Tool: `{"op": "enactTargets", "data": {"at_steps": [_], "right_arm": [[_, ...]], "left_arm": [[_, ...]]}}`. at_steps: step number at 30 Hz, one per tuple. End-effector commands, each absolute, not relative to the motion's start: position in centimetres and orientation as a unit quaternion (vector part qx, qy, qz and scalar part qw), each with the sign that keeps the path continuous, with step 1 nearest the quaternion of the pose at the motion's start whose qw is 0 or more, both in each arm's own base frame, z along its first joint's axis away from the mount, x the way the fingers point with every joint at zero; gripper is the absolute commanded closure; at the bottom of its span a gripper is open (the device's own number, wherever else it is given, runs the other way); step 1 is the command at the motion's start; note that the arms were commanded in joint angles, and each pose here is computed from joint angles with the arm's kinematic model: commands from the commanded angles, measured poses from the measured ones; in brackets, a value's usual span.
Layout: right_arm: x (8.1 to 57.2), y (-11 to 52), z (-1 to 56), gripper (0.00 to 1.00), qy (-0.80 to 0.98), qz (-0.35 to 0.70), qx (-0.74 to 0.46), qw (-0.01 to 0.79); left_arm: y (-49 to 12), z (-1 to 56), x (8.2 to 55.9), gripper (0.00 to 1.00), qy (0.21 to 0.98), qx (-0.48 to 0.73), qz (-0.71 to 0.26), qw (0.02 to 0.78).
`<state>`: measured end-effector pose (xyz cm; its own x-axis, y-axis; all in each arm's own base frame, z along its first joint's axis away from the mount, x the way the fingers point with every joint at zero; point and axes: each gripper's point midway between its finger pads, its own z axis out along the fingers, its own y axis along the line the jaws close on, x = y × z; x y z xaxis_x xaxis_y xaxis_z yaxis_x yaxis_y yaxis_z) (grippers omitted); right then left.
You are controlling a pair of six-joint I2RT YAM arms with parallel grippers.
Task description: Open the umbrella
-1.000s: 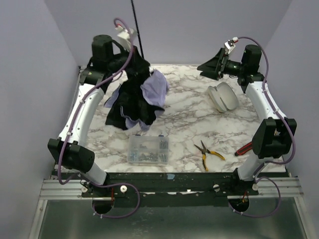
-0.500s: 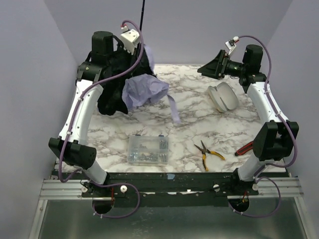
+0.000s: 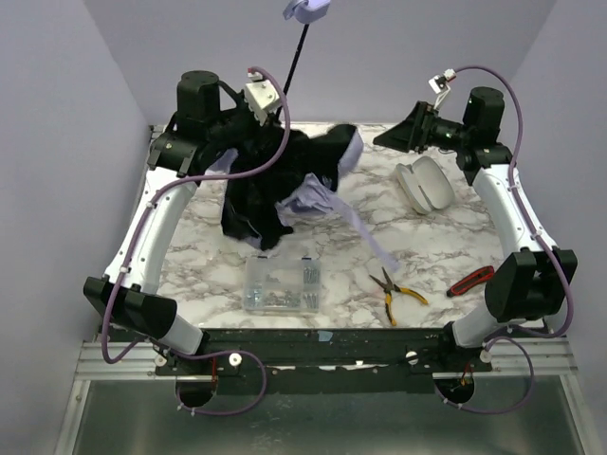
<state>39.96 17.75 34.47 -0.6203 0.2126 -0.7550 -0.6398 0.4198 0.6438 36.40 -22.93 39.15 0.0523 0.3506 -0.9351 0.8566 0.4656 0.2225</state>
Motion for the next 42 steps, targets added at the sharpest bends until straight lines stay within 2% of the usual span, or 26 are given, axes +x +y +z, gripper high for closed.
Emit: {"op": "enactTargets", "data": {"at_steps": [1,8,10,14,17,18,22,24,33,37,42], "right_arm": [[38.0,19.8,34.3,0.10,0.732,0.501,-0.194,0.419],[36.6,23.2,34.5,0.09,0.721,0.470,-0.265,0.435],[36.0,24.5,35.0,0.15,0.708,0.461,-0.291,0.449],[35.1,26.6,36.4,0.36,0.675,0.453,-0.328,0.481],[34.6,28.4,36.5,0.41,0.658,0.453,-0.353,0.488],[34.4,29.1,36.2,0.40,0.654,0.447,-0.367,0.488],[33.7,30.6,33.8,0.16,0.652,0.411,-0.420,0.480],[33.3,30.5,32.2,0.10,0.657,0.393,-0.439,0.470],[29.0,26.5,24.5,0.05,0.663,0.287,-0.544,0.427],[27.1,23.9,23.0,0.04,0.671,0.243,-0.571,0.406],[25.9,25.4,29.0,0.06,0.660,0.307,-0.526,0.441]], "left_arm": [[-23.4,44.5,36.5,1.00,0.574,0.473,-0.224,0.630],[-24.9,44.6,35.5,1.00,0.570,0.465,-0.274,0.619],[-25.3,44.5,35.1,1.00,0.569,0.465,-0.289,0.614],[-26.3,44.2,33.7,1.00,0.560,0.475,-0.311,0.603],[-27.0,43.7,33.2,1.00,0.556,0.479,-0.315,0.601],[-27.2,43.8,33.0,1.00,0.555,0.481,-0.319,0.600],[-27.6,44.5,32.6,1.00,0.553,0.472,-0.338,0.598],[-27.5,45.1,32.7,1.00,0.554,0.463,-0.338,0.603],[-26.4,47.6,33.8,1.00,0.557,0.426,-0.365,0.613],[-26.1,47.3,34.5,1.00,0.562,0.429,-0.358,0.610],[-26.7,46.0,33.3,1.00,0.546,0.470,-0.362,0.592]]}}
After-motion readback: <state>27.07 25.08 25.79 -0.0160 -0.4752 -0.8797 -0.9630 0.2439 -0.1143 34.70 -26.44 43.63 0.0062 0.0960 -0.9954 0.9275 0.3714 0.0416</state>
